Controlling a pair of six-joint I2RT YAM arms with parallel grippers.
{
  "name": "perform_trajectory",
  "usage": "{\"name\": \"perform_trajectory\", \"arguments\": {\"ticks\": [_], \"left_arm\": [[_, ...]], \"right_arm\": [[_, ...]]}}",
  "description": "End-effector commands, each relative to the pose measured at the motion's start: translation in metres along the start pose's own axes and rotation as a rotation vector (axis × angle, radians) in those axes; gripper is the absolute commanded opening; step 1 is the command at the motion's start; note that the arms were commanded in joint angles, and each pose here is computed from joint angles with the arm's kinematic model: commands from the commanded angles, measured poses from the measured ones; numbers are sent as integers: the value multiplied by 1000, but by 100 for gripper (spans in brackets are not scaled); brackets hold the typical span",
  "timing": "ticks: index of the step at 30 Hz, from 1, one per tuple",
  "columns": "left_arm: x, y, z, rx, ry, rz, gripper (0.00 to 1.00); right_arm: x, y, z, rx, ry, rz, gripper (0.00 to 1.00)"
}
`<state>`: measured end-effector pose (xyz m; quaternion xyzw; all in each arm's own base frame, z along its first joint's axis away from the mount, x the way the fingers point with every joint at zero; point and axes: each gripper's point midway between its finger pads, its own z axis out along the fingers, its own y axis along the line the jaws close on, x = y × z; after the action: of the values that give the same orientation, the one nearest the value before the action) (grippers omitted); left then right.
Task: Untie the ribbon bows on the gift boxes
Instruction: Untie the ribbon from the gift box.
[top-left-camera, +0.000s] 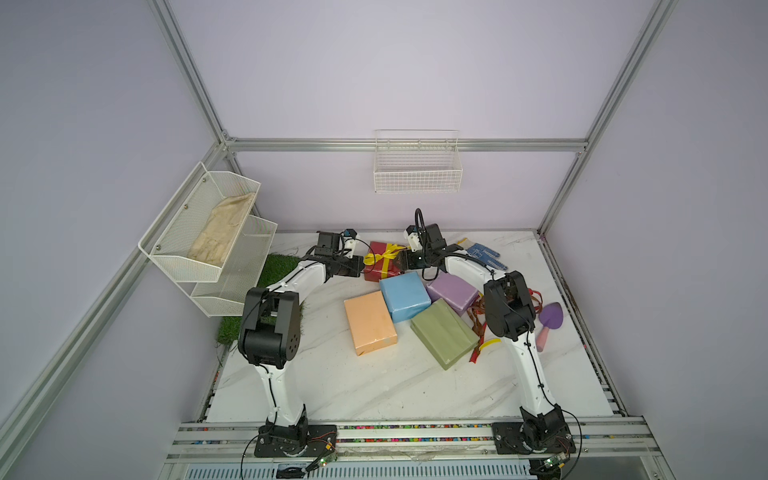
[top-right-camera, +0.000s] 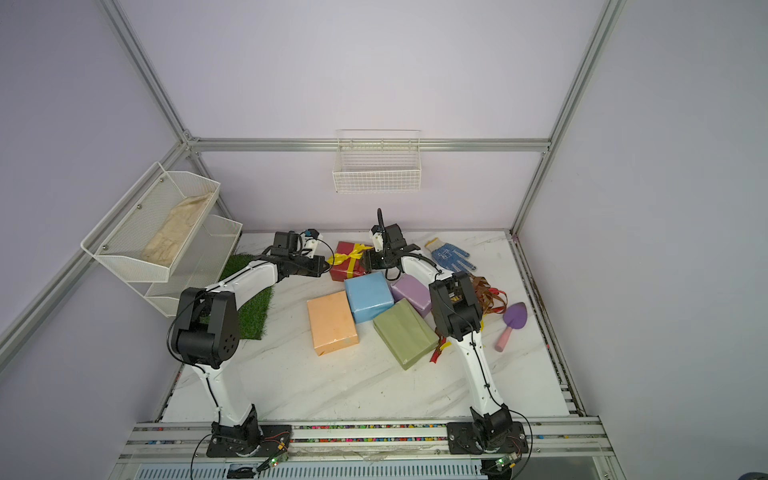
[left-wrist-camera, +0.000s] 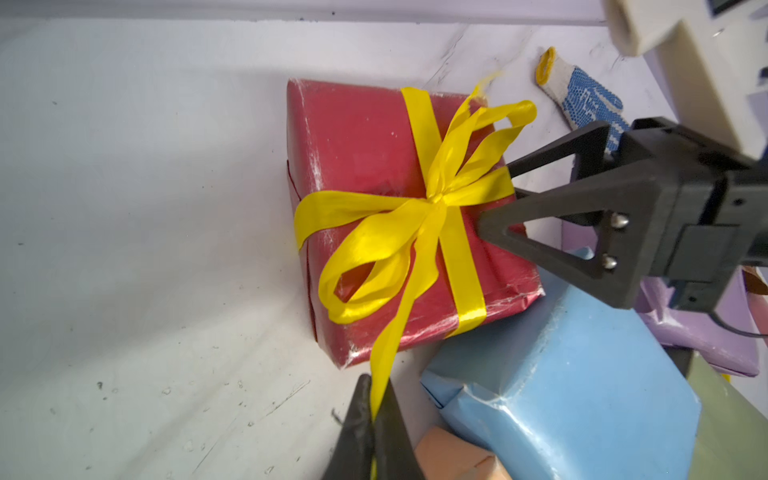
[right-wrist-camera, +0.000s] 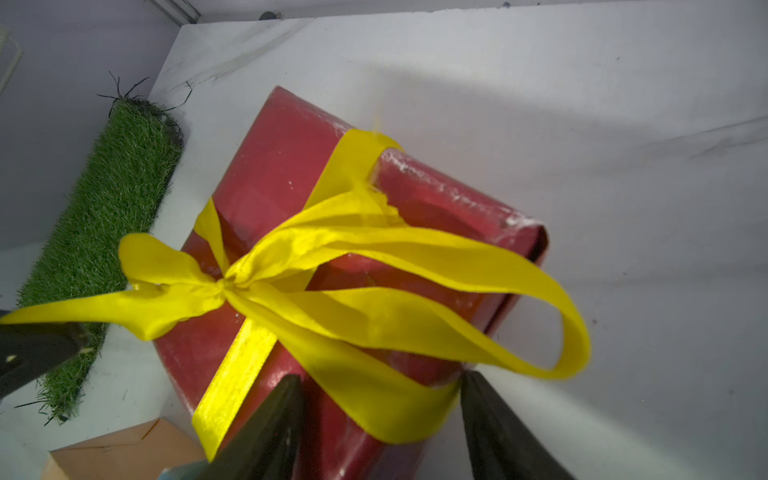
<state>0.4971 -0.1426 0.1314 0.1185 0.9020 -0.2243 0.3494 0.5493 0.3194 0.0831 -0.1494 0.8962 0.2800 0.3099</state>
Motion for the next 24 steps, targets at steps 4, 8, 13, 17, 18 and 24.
{"name": "perform_trajectory", "arguments": {"ticks": [4, 8, 13, 17, 18, 24], "left_arm": [[-17, -23, -25, 63, -62, -11, 0], [-29, -50, -54, 104, -112, -2, 0], [-64, -84, -114, 149, -244, 5, 0], [-90, -106, -165, 164, -358, 25, 0], [-94, -110, -174, 166, -380, 28, 0], [-108, -133, -234, 180, -505, 43, 0]], "right_arm": [[28, -21, 17, 86, 67, -22, 64], [31, -25, 18, 108, 75, -34, 64], [37, -28, 21, 112, 86, -37, 64], [41, -28, 22, 107, 93, -45, 64], [41, -28, 21, 106, 91, -47, 64], [45, -25, 22, 87, 105, -67, 64]]}}
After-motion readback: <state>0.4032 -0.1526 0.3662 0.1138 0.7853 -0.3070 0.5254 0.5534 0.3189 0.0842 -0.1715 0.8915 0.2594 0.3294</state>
